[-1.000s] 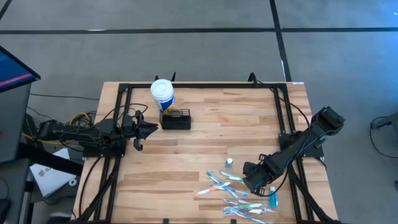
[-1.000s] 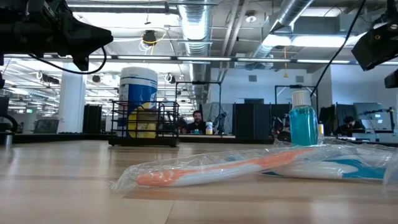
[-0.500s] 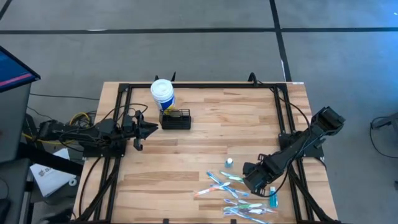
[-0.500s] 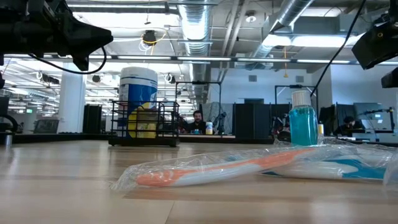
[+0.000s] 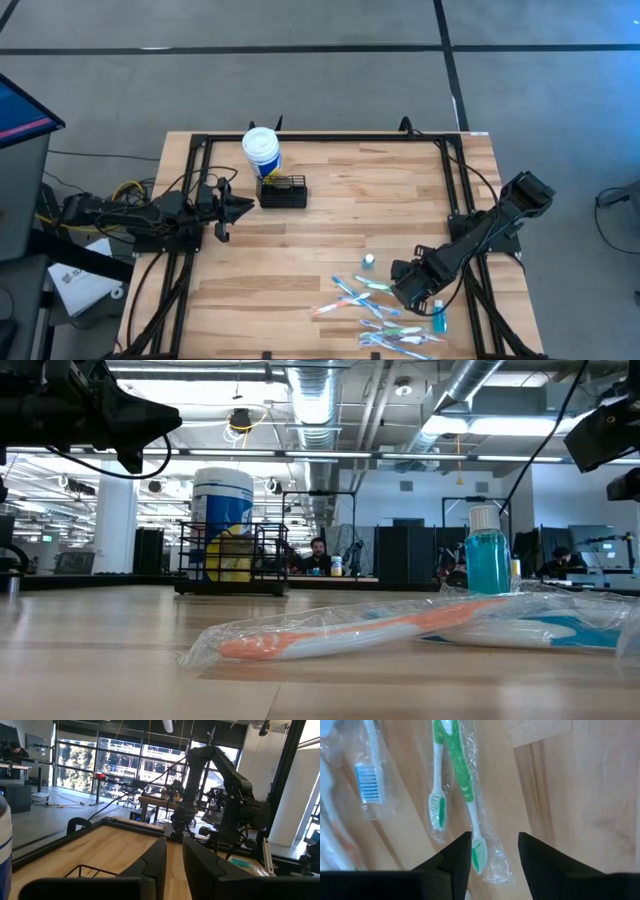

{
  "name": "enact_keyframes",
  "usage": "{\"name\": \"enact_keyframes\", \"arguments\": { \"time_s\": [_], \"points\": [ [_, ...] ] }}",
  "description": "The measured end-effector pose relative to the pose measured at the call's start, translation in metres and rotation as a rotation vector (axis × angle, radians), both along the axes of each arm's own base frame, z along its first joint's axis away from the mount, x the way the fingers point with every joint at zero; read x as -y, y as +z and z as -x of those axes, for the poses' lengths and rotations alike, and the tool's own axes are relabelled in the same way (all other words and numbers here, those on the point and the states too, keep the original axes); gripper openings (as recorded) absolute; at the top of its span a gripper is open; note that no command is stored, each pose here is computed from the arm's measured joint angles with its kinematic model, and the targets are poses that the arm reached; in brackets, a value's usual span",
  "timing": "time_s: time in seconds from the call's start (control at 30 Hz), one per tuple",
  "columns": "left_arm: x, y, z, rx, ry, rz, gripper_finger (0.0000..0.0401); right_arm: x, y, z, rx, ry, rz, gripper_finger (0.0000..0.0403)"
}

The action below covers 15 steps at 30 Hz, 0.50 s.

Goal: Pick & Place toothbrushing station
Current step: Put the green toothbrush into the wire organizer

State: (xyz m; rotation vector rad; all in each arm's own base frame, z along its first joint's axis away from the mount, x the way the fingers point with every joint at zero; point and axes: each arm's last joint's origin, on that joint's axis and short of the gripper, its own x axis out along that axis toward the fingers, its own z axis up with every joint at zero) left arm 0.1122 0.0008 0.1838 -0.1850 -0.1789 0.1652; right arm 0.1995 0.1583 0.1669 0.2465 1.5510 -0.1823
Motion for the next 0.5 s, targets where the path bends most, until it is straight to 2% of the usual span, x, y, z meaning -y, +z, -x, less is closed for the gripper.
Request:
{"name": "enact_keyframes", "arguments": {
  "time_s": [0.5],
  "points": [
    [0.0, 0.0, 0.0, 0.002, 0.0, 0.0, 0.0057, -0.0054, -0.0035, 0.0031, 0.034, 0.028, -0.001, 0.0141]
  ]
}}
